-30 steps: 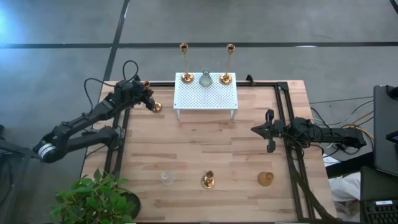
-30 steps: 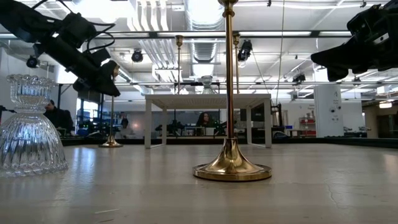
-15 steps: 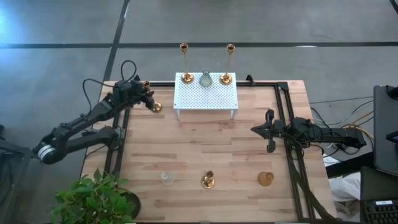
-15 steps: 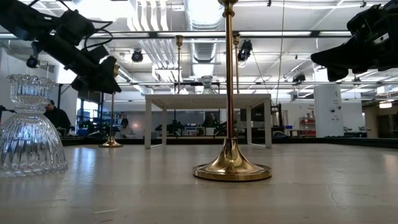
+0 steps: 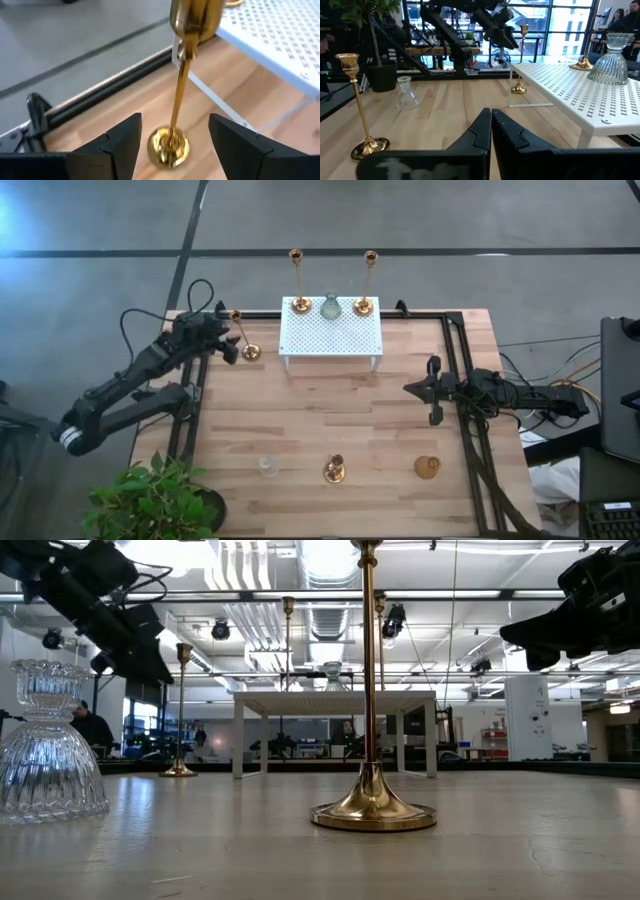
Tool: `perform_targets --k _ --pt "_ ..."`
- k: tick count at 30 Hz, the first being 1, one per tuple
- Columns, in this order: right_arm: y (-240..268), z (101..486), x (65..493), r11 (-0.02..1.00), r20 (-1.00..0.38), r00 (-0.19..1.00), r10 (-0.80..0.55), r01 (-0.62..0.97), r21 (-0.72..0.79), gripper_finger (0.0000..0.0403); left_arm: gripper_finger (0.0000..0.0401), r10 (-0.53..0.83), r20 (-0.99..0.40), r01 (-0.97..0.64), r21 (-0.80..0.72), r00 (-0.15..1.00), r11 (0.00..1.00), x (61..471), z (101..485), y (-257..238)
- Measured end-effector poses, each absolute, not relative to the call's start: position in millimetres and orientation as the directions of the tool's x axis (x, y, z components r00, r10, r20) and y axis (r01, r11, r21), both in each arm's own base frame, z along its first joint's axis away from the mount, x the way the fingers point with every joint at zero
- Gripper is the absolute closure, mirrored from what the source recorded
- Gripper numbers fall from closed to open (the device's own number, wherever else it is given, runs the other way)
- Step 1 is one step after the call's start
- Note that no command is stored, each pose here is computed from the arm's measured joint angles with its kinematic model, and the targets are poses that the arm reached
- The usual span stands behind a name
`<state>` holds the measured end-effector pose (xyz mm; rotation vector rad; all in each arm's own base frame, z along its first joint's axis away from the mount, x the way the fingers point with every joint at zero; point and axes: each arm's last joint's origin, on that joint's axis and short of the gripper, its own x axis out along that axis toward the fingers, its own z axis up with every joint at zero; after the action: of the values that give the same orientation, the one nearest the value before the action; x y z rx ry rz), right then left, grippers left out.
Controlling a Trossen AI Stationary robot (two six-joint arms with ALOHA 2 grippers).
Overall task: Pick & Place candle stick holders
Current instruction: Put the white glass candle holder on the shelf
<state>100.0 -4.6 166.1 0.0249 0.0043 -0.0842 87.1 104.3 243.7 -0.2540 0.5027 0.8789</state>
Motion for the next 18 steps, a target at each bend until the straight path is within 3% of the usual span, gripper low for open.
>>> perform_targets --k 7,11,15,18 --pt "-5 166 100 0.996 -0.006 0.996 -0.084 0.084 0.023 0.0394 0.0163 0.673 -0.497 -0.777 -0.004 0.548 0.629 68 288 81" --pt "-5 166 100 0.996 -0.006 0.996 -0.084 0.084 0.024 0.0394 0.0164 0.632 -0.4 -0.699 -0.032 0.664 0.715 57 326 63" --pt "-5 166 100 0.996 -0.006 0.996 -0.085 0.085 0.025 0.0394 0.0165 0.364 -0.291 -0.412 -0.121 0.885 0.903 54 360 44" --pt "-5 166 100 0.996 -0.005 0.996 -0.084 0.084 0.023 0.0394 0.0165 0.171 -0.234 -0.21 -0.156 0.957 0.965 53 379 35"
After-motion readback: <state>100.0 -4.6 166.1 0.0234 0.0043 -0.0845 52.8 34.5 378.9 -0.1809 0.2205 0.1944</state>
